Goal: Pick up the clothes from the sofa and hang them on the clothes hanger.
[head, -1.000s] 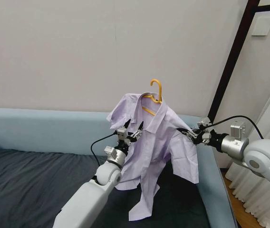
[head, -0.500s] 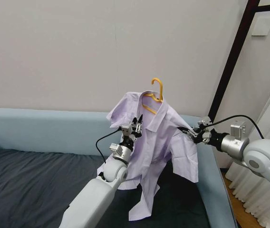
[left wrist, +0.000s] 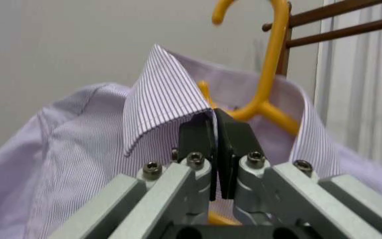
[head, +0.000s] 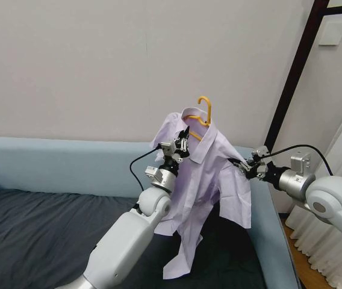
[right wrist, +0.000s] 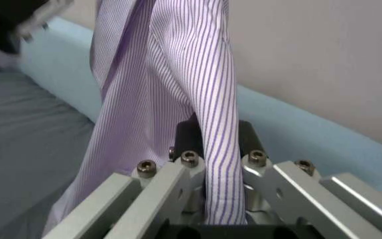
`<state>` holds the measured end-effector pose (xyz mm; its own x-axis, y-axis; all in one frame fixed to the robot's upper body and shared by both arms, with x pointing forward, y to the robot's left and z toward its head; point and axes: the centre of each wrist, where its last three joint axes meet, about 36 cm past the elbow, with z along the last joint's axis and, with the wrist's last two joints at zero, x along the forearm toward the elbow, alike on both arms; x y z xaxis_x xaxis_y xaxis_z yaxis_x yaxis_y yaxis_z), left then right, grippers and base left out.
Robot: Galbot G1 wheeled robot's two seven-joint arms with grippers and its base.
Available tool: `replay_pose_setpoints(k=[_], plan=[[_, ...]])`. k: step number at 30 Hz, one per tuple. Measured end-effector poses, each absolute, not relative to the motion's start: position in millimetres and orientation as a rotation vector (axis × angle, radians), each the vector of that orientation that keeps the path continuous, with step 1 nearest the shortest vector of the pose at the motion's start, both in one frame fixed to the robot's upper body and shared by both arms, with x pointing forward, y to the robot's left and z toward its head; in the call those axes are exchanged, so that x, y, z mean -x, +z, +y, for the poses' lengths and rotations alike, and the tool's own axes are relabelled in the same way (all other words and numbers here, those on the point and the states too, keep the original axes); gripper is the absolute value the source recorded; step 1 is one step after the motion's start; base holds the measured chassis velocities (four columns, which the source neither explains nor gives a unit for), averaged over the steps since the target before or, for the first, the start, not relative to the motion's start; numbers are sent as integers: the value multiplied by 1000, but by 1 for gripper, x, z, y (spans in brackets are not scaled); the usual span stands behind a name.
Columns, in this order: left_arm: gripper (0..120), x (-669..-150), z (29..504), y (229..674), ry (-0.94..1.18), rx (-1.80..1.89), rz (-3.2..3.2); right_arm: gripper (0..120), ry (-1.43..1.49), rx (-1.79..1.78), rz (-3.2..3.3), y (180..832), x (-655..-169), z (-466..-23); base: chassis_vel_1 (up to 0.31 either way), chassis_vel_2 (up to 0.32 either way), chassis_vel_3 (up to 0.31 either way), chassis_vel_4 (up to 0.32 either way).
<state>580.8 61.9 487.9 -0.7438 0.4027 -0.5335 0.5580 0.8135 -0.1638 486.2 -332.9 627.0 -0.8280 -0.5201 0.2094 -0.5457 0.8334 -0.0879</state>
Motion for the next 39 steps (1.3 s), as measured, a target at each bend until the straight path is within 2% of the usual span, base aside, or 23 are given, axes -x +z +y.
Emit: replay_pose_setpoints(k=[9, 12, 16, 17, 21, 22, 25, 27, 29, 33, 39], plan=[[0, -584, 57, 456, -406, -667, 2588, 1, 112, -854, -2832, 647, -478, -328, 0, 0, 0, 0], [5, -583, 59, 453, -409, -639, 2592, 1, 120, -846, -2830, 656, -475, -327, 0, 0, 0, 0], [23, -578, 75, 447, -423, -578, 2582, 1, 149, -812, -2827, 674, -471, -326, 0, 0, 0, 0], [23, -578, 75, 447, -423, -578, 2582, 1, 149, -812, -2827, 674, -471, -326, 0, 0, 0, 0], [41, -566, 100, 433, -414, -555, 2586, 1, 180, -804, -2836, 688, -470, -328, 0, 0, 0, 0], [41, -566, 100, 433, -414, -555, 2586, 1, 180, -804, -2836, 688, -470, -328, 0, 0, 0, 0], [54, -558, 113, 427, -427, -579, 2582, 1, 197, -809, -2845, 695, -469, -326, 0, 0, 0, 0], [64, -554, 114, 427, -444, -604, 2570, 1, 209, -816, -2850, 698, -469, -324, 0, 0, 0, 0], [67, -552, 114, 427, -452, -614, 2565, 1, 219, -818, -2856, 702, -469, -323, 0, 0, 0, 0], [85, -547, 116, 419, -480, -550, 2593, 1, 230, -806, -2885, 721, -469, -323, 0, 0, 0, 0], [99, -531, 124, 391, -485, -447, 2693, 1, 173, -742, -2874, 742, -461, -325, 0, 0, 0, 0]])
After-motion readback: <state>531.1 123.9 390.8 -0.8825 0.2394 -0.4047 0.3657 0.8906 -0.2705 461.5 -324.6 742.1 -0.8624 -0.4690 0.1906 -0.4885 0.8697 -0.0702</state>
